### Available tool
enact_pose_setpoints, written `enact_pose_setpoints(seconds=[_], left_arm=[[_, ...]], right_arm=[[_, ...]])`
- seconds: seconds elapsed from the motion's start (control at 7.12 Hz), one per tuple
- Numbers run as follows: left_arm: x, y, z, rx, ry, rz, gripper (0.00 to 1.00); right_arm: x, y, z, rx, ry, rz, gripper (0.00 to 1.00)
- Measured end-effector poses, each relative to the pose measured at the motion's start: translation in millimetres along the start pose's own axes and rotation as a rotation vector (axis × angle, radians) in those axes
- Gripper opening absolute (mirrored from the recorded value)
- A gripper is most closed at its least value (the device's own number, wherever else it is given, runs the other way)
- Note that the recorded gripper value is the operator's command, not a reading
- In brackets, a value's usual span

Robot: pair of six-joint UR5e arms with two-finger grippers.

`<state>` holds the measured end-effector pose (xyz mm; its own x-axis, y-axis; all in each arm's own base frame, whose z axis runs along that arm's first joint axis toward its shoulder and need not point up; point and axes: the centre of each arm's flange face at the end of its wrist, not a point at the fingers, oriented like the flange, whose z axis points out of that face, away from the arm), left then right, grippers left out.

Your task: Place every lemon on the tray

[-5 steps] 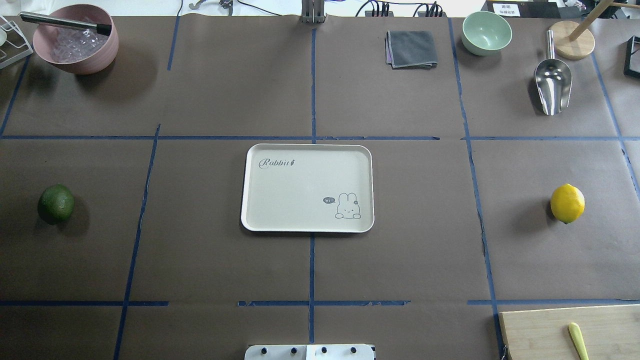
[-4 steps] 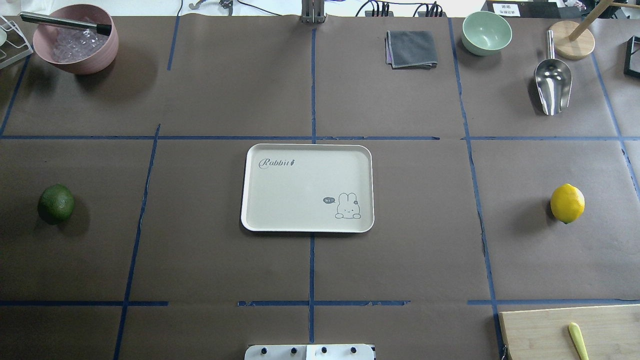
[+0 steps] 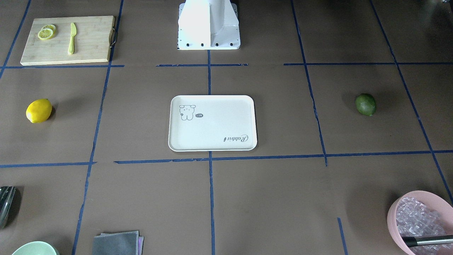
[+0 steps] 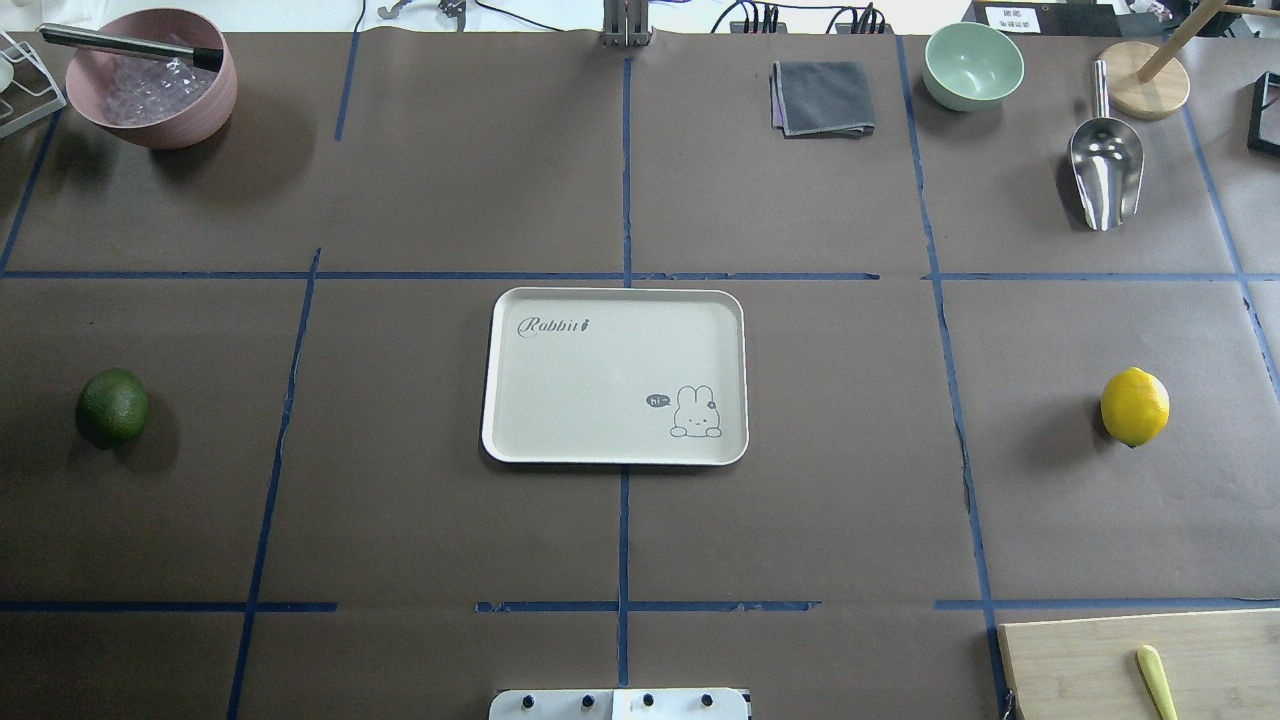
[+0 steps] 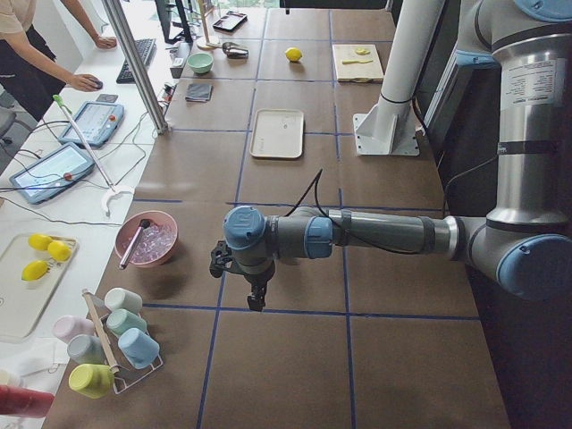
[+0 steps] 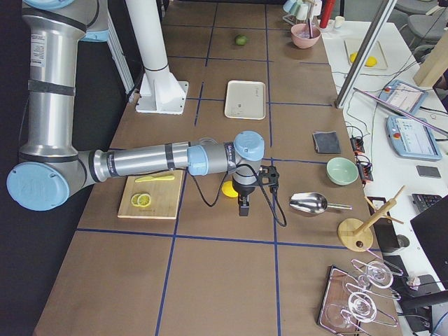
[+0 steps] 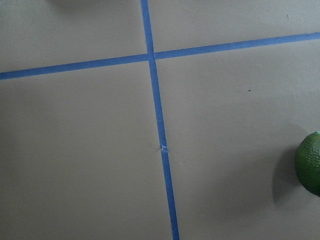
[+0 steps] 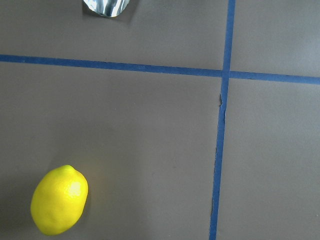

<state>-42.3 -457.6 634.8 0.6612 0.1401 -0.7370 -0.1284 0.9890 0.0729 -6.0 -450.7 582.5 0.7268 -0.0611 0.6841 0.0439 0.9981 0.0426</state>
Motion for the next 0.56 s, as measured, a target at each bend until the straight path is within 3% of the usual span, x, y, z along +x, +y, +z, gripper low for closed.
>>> enact_pose_setpoints(seconds=[0.28, 0.56], left_arm=[[-2, 2, 2, -0.002, 0.000, -0.002, 1.00], [-1, 4, 2, -0.001, 0.006, -0.003, 1.00]], right_arm=[[-1, 1, 1, -0.005, -0.015, 0.005, 1.00], [-13, 3, 8, -0.023, -0.069, 0.012, 0.98]])
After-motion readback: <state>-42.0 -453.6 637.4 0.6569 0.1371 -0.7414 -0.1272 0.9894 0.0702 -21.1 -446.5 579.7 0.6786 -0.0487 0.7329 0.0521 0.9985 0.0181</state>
